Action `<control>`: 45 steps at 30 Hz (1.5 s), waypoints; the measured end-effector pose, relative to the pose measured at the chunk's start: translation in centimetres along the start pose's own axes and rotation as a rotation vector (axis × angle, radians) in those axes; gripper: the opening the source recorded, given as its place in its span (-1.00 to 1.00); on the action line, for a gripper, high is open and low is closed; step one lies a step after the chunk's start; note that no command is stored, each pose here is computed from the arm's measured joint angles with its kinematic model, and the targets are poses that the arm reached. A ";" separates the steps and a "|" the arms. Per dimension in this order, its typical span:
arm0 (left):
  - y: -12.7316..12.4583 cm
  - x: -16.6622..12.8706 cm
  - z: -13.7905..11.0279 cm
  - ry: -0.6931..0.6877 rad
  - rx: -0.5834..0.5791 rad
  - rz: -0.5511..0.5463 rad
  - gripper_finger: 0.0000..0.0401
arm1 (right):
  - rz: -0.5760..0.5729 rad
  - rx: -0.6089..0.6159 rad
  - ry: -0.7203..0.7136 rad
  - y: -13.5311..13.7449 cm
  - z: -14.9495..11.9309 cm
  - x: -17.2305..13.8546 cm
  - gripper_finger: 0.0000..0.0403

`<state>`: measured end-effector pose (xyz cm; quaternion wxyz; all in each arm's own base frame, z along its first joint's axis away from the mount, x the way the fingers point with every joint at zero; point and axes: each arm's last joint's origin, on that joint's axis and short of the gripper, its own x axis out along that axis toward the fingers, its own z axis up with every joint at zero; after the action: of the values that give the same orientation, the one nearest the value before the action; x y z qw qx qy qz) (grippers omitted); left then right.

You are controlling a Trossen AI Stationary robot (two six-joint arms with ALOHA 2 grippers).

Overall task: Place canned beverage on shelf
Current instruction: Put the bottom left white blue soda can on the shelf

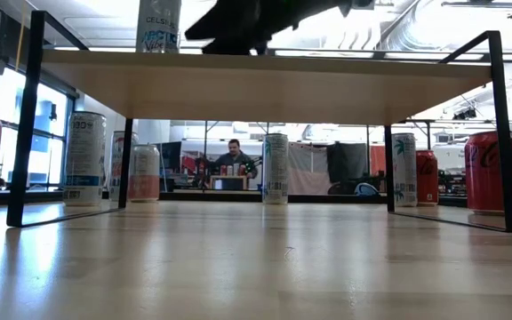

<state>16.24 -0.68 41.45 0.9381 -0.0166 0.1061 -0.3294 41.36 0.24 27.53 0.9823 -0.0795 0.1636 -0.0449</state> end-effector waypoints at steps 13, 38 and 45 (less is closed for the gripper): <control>-1.0 -0.4 -0.4 -0.051 -0.009 0.002 0.68 | 0.114 0.028 -0.052 0.6 -0.5 1.1 0.57; -0.8 -0.2 -0.4 -0.045 -0.014 0.001 0.68 | 0.146 0.082 -0.057 1.7 -1.2 2.0 0.57; -0.8 -0.2 -0.5 -0.043 -0.047 0.000 0.68 | 0.015 0.075 -0.057 1.9 -1.0 1.8 0.57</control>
<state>15.53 -1.16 41.12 0.9395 -0.0459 0.0935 -0.3264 42.88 1.77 25.71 0.9892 -0.0426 0.1341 -0.0413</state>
